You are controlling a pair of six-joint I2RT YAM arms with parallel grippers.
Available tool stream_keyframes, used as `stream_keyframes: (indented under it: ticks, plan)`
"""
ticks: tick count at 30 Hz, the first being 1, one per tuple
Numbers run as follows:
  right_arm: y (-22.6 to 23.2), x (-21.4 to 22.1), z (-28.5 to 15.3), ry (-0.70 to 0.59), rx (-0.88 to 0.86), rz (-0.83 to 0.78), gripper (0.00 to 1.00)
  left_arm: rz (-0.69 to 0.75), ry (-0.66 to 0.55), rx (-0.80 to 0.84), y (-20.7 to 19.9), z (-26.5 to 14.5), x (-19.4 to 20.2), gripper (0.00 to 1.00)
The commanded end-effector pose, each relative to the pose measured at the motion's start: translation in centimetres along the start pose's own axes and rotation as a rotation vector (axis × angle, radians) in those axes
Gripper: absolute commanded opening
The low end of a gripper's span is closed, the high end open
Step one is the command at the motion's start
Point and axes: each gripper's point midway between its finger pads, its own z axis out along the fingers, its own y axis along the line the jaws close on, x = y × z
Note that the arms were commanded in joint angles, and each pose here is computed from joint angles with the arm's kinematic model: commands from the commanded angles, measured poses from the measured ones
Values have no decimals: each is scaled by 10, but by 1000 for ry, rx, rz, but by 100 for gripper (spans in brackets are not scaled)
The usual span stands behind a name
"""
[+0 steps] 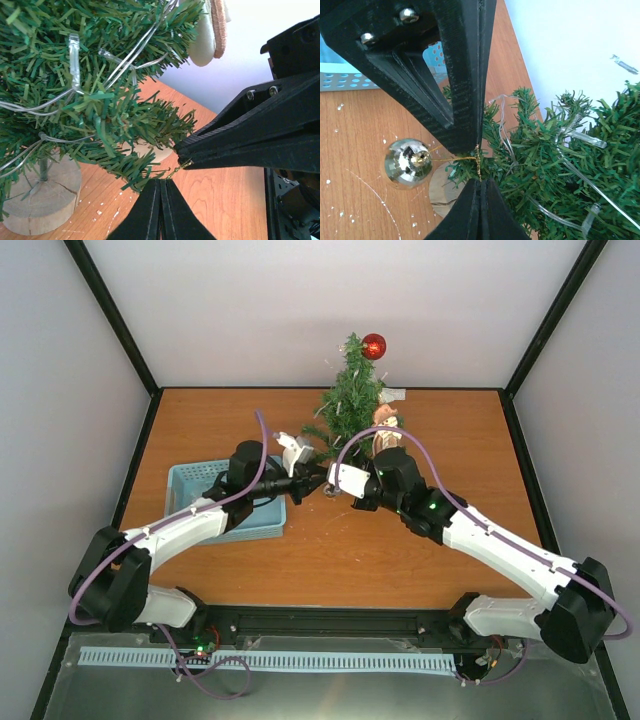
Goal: Decorate the small christmas tree
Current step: Hang the decoration item on the Christmas tree.
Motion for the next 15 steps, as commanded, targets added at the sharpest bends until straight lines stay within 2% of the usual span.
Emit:
stream_keyframes:
  ticks: [1, 15]
  plan:
    - [-14, 0, 3, 18, 46, -15, 3, -25, -33, -57, 14, -4, -18, 1]
    - [-18, 7, 7, 61, 60, -16, 3, -70, -27, -44, 24, 0, -21, 1]
